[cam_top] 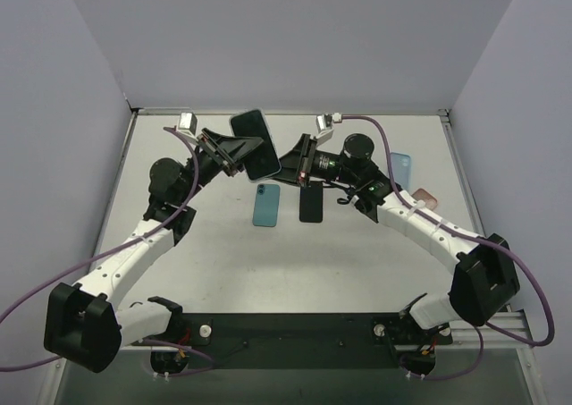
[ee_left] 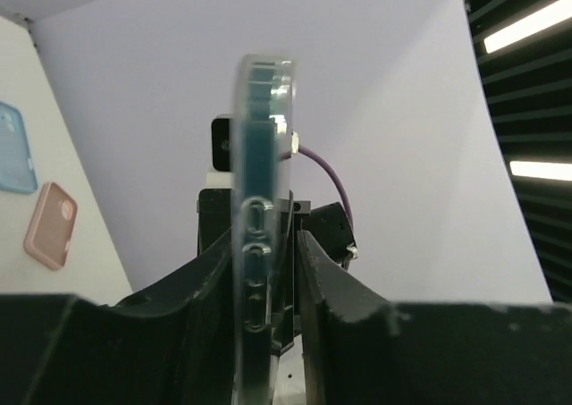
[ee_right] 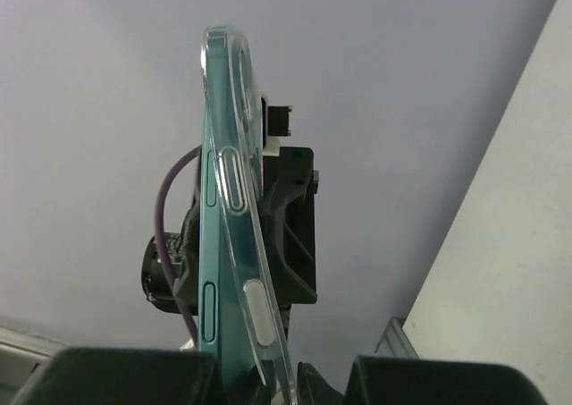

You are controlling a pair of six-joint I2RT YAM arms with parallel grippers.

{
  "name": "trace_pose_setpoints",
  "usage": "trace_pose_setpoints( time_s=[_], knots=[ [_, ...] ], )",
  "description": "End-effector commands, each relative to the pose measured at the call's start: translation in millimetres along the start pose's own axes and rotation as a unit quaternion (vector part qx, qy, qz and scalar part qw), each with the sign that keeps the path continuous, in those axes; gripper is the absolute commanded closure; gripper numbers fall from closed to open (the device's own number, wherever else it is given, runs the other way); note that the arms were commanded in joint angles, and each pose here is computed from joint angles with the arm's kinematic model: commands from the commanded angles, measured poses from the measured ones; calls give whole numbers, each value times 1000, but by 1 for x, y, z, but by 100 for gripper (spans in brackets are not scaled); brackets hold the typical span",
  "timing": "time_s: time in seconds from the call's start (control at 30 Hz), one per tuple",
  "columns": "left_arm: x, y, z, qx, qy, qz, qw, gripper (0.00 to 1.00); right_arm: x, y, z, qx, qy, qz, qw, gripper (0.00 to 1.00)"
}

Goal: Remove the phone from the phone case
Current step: Remove the phone case from the phone.

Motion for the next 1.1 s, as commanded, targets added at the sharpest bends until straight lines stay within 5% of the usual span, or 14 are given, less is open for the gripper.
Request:
trace_pose_setpoints(
  time_s=[0.0, 0.27, 0.57, 0.8, 1.07],
  knots=[
    [-30, -83, 25, -177, 96, -70, 977, 56, 16, -84, 22, -161, -87, -93, 979, 100],
    [-39, -55, 22, -144, 115, -62, 981, 11, 29, -84, 57, -182, -137, -79, 971, 100],
    [-54, 0, 22, -39, 144, -70, 986, 8, 41, -86, 107, -258, -201, -28, 945, 100],
    [-64, 24, 23, -32, 152, -44, 987, 7, 41, -92, 138, -306, -229, 1, 924, 100],
    [-69, 39, 23, 4, 164, -52, 985, 5, 16, -125, 192, -510, -233, 100, 822, 100]
  ],
)
Point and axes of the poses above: each gripper's point midway between its finger pads, its own z axis back along the fingers, its own y axis along the line the jaws close on, x = y × z, the point moved 7 cm from there along z, back along the fingers, and after that the axes turned 11 degrees about -z, right-handed, at the moved point
